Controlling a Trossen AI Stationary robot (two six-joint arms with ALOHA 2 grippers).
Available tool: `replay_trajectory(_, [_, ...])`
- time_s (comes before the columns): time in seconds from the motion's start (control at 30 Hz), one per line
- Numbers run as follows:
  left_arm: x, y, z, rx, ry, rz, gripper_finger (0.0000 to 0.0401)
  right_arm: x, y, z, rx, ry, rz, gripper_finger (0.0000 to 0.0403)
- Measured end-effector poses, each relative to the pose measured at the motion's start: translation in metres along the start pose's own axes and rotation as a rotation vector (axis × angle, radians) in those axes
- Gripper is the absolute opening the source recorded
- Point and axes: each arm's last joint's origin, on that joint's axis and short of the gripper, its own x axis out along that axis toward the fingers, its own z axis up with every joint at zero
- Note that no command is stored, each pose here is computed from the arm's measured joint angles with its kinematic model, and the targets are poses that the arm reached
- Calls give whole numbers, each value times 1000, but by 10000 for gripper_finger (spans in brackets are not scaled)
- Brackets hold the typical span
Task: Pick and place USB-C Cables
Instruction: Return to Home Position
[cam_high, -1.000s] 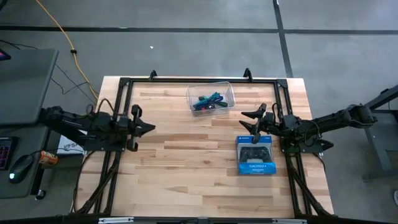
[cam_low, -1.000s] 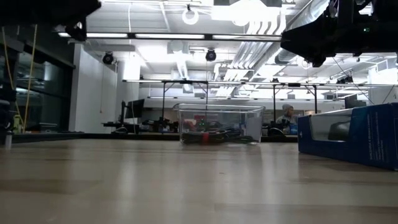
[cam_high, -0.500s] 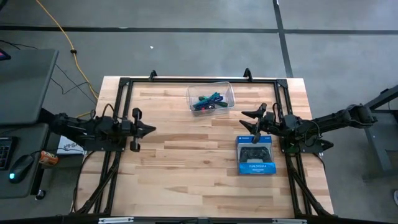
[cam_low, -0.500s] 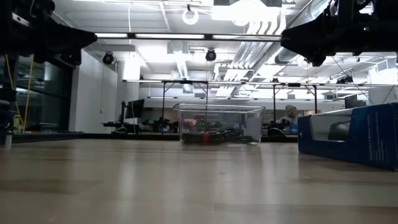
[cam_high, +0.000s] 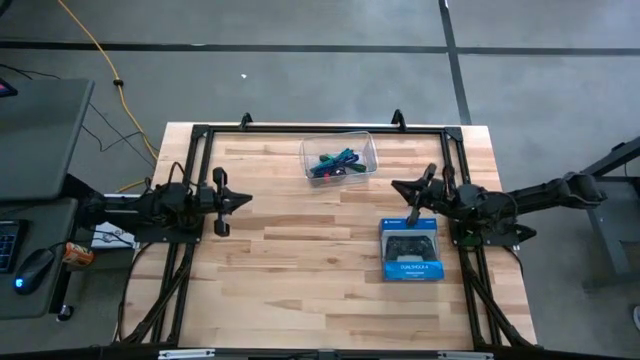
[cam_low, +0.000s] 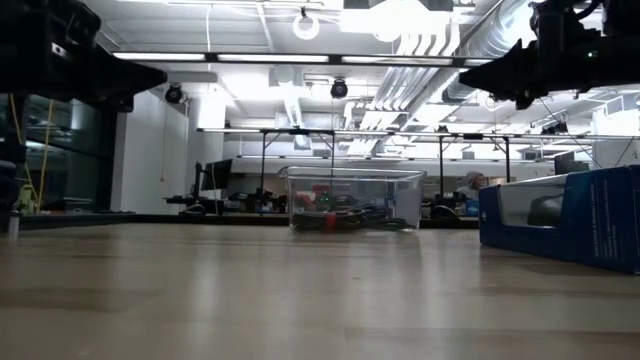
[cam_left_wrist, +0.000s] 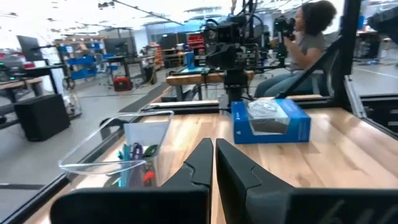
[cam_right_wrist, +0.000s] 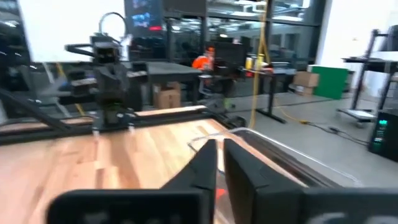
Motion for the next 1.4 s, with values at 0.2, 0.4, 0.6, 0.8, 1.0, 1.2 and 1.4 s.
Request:
replay_trajectory(0.2, [0,1,0,-33,3,6,0,-16,-9,5,14,4,-2,9])
replay_trajectory(0.4, [0,1,0,-45,4,4,0,-34,-15,6,94,4,109,1])
replay_trajectory(0.6, [0,1,0,-51,4,4,0,-43,-16,-14,94,-24,166,0])
replay_trajectory(0.8, [0,1,0,-51,4,5,1,-45,-16,-17,82,3,191,0])
replay_trajectory(1.0, [0,1,0,-51,3,5,1,-44,-15,-21,68,38,215,0])
replay_trajectory(1.2, [0,1,0,-51,4,5,1,-44,-15,-22,77,49,212,0])
replay_trajectory(1.4, [0,1,0,-51,3,5,1,-44,-15,-22,82,51,212,0])
